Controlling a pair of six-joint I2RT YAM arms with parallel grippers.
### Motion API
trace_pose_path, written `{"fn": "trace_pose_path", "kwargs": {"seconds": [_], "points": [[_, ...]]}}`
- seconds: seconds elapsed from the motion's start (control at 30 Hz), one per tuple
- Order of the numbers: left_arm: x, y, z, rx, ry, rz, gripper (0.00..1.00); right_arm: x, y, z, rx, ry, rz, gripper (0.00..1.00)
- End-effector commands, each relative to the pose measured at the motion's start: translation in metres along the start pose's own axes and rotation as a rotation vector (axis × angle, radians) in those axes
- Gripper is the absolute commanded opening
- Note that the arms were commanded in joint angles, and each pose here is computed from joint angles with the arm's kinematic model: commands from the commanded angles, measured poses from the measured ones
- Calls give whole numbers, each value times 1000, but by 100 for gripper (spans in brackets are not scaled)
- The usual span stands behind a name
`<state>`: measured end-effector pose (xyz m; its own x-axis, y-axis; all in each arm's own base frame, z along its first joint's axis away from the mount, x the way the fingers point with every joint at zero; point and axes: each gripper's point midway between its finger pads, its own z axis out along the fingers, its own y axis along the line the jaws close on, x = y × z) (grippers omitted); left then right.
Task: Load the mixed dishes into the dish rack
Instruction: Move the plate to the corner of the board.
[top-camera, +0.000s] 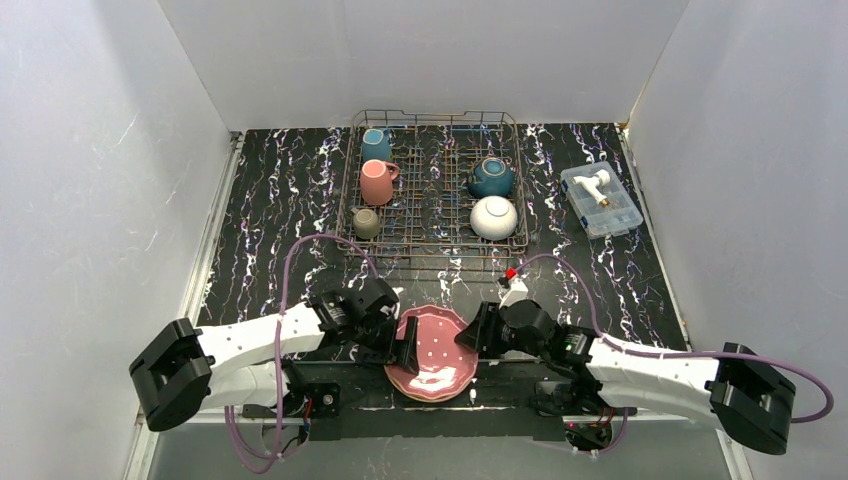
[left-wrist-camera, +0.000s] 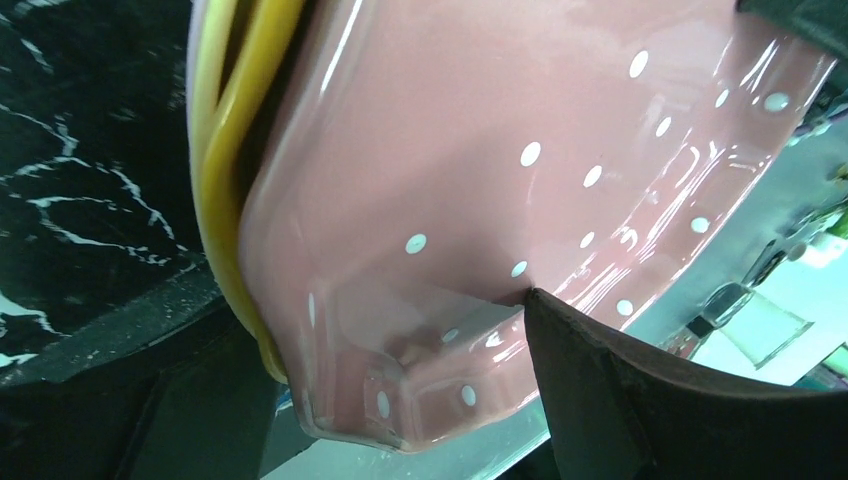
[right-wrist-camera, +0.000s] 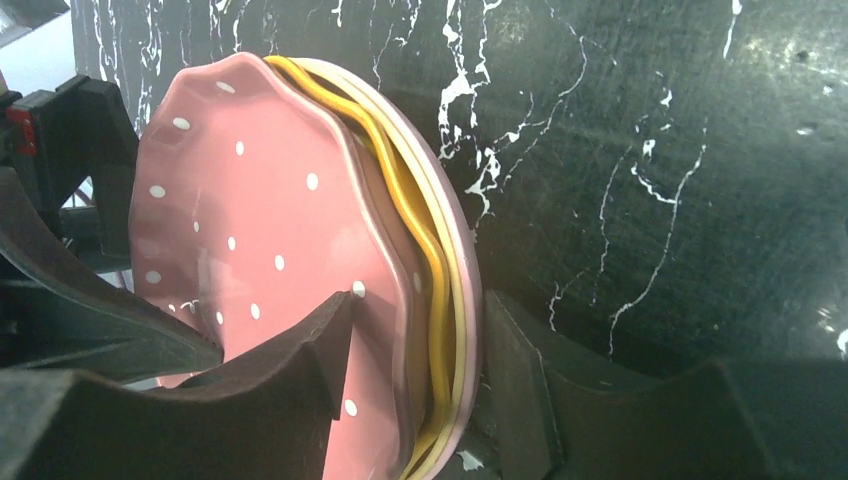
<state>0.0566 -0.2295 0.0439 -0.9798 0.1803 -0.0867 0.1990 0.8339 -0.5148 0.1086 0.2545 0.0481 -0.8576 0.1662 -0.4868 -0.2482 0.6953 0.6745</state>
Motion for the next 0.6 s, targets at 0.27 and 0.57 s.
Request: {"fn": "trace_pose_path", "kwargs": {"seconds": [0.27,0.57], "points": [[9,-61,4,87,-11,139,80,18,2,-21,-35,70,15,41],[9,-50,-2,38,-51,143,84,12,-3,-35,5,51,-1,48]]}}
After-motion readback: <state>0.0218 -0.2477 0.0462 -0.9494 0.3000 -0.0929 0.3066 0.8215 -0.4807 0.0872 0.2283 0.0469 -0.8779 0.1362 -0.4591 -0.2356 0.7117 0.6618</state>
